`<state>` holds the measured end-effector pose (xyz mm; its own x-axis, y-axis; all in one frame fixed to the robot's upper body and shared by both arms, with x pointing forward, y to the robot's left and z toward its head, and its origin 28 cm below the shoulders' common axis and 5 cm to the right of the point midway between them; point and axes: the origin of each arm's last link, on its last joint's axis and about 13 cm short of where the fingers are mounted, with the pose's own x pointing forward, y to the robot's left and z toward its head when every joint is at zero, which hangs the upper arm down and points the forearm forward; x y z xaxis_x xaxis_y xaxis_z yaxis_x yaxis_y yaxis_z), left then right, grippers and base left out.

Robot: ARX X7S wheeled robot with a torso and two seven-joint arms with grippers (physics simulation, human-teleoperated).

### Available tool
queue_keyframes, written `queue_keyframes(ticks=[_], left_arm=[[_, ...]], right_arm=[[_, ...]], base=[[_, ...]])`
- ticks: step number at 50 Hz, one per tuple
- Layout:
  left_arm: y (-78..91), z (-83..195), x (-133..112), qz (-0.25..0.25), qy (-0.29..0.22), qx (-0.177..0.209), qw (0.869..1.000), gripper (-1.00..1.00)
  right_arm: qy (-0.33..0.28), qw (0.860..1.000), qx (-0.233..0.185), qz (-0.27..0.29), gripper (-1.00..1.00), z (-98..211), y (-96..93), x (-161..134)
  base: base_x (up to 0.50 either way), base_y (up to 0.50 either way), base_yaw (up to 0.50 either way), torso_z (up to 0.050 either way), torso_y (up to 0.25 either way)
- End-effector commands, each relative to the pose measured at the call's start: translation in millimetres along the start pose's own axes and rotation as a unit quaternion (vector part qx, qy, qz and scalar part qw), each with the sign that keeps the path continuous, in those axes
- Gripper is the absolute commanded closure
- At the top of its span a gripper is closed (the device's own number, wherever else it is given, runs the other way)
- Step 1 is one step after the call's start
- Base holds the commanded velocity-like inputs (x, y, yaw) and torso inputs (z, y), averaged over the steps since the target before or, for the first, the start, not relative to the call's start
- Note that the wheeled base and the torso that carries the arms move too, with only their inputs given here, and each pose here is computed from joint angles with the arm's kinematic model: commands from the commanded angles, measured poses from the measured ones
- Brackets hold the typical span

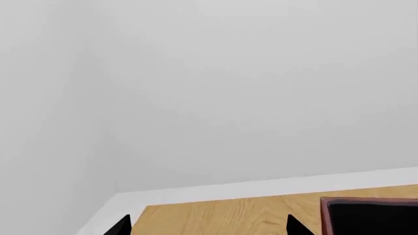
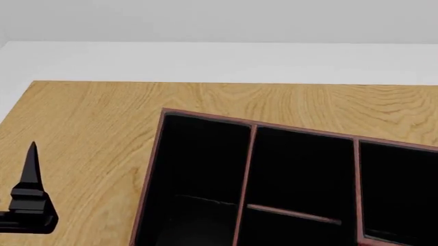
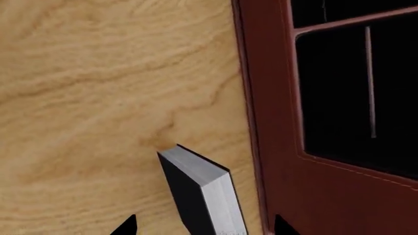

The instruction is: Pick up the book and place it in the front compartment of the caddy.

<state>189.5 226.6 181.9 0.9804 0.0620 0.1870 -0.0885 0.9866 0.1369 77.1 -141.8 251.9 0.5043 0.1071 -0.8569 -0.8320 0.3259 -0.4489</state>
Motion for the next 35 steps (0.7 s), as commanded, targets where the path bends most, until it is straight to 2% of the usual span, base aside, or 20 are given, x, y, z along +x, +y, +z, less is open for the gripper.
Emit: queue_keyframes(ticks=[1,8,35], left_arm=[[-1.2,0.0,0.0,-0.002,0.000,0.001,1.000,-1.00],[-2.2,-2.8,-0.8,-0.003,0.003,0.002,1.000,-1.00],[-3.1,-2.4,-1.4,-0.002,0.004,0.005,1.000,-1.00]], right_arm=[[0.022,1.000,0.010,0.007,-1.00,-8.5,-2.3,10.9],[0.044,0.999,0.013,0.006,-1.00,-12.4,-9.0,14.9],[0.051,0.998,0.024,0.009,-1.00,-18.0,-23.5,30.2]], base=[[0.00,0.00,0.00,0.000,0.000],[0.00,0.00,0.00,0.000,0.000],[0.00,0.00,0.00,0.000,0.000]])
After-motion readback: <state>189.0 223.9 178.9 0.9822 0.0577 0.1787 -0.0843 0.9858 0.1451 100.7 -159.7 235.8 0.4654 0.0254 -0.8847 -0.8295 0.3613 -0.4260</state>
